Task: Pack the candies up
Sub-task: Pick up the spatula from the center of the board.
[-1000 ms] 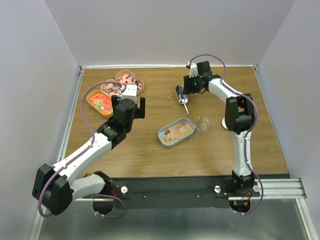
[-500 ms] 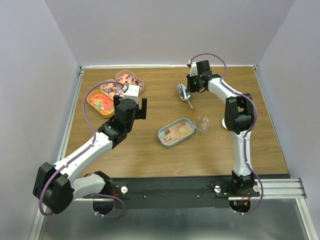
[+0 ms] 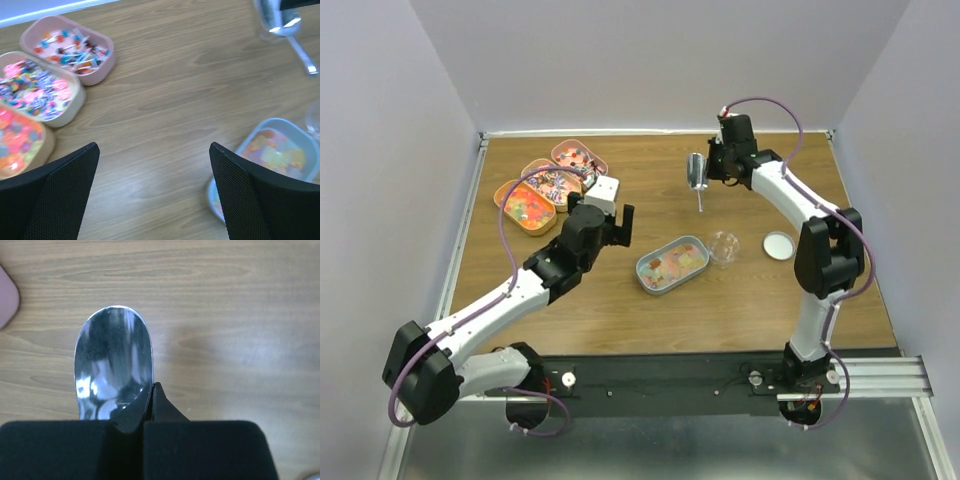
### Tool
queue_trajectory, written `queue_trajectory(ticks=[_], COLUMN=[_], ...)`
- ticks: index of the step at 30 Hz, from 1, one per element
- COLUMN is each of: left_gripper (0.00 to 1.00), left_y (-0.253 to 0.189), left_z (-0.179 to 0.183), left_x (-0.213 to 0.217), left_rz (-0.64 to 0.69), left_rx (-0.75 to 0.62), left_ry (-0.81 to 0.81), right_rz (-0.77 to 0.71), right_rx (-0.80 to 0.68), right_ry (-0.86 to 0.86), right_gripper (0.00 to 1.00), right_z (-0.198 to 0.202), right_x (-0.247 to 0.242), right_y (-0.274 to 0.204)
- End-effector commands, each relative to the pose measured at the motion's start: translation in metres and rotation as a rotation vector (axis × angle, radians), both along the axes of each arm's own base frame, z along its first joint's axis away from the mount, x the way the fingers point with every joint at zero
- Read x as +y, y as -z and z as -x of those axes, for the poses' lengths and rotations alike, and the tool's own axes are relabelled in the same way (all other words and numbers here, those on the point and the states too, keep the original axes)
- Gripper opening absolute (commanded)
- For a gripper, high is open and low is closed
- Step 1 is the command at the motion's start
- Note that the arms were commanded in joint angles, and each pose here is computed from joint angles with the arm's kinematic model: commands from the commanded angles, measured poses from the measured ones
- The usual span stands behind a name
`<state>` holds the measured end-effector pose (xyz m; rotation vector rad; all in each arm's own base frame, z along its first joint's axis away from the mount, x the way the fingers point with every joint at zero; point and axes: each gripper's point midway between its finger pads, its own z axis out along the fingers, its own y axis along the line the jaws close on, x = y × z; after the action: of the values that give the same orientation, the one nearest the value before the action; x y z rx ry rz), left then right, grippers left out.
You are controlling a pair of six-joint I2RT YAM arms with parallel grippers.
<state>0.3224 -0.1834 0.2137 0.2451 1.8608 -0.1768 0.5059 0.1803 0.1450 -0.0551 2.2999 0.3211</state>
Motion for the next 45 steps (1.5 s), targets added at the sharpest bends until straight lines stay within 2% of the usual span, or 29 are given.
queue_trajectory(ticks=[1, 3, 8, 13, 17, 22, 28, 33, 36, 38, 44, 45], left_gripper=[0.98, 0.98, 0.98, 0.84, 0.83, 0.78, 0.77, 0.77, 0.72, 0.63, 0.60, 0.56], left_y=[-0.020, -0.023, -0.047, -0.047, -0.043, -0.026, -0.022, -0.004, 0.004, 0.009, 0.018, 0.022], left_z=[0.023, 0.038, 0.052, 0.053, 0.048, 0.044, 0.035, 0.029, 0.029, 0.028, 0.028, 0.028], left_x=[-0.067, -0.096, -0.139, -0.150, -0.152, -0.169, -0.184, -0.193, -0.197, -0.198, -0.197, -0.197], left_rz=[0.100, 0.111, 0.132, 0.179, 0.191, 0.163, 0.185, 0.130, 0.121, 0.110, 0.102, 0.096], left_rx=[-0.028, -0.041, -0.127, -0.180, -0.219, -0.195, -0.154, -0.071, -0.040, -0.024, 0.002, 0.008], left_ry=[0.166, 0.238, 0.338, 0.364, 0.354, 0.382, 0.365, 0.345, 0.346, 0.344, 0.329, 0.328], right_rz=[0.000, 0.010, 0.031, 0.016, -0.025, -0.040, -0.042, -0.030, -0.026, -0.028, -0.034, -0.038], right_rx=[-0.044, -0.055, 0.020, 0.044, 0.061, 0.068, 0.069, 0.080, 0.078, 0.080, 0.072, 0.067], right_ry=[0.262, 0.341, 0.375, 0.425, 0.422, 0.422, 0.428, 0.423, 0.421, 0.422, 0.424, 0.424], right_gripper=[0.01, 0.01, 0.01, 0.01, 0.01, 0.01, 0.01, 0.01, 0.01, 0.01, 0.01, 0.01], right_z=[0.031, 0.044, 0.078, 0.098, 0.108, 0.115, 0.118, 0.121, 0.121, 0.120, 0.118, 0.118], right_x=[-0.007, -0.013, 0.000, -0.001, 0.002, 0.001, -0.003, -0.002, 0.000, 0.001, 0.004, 0.005], right_y=[-0.025, -0.033, -0.029, -0.033, -0.040, -0.046, -0.045, -0.039, -0.039, -0.038, -0.041, -0.044])
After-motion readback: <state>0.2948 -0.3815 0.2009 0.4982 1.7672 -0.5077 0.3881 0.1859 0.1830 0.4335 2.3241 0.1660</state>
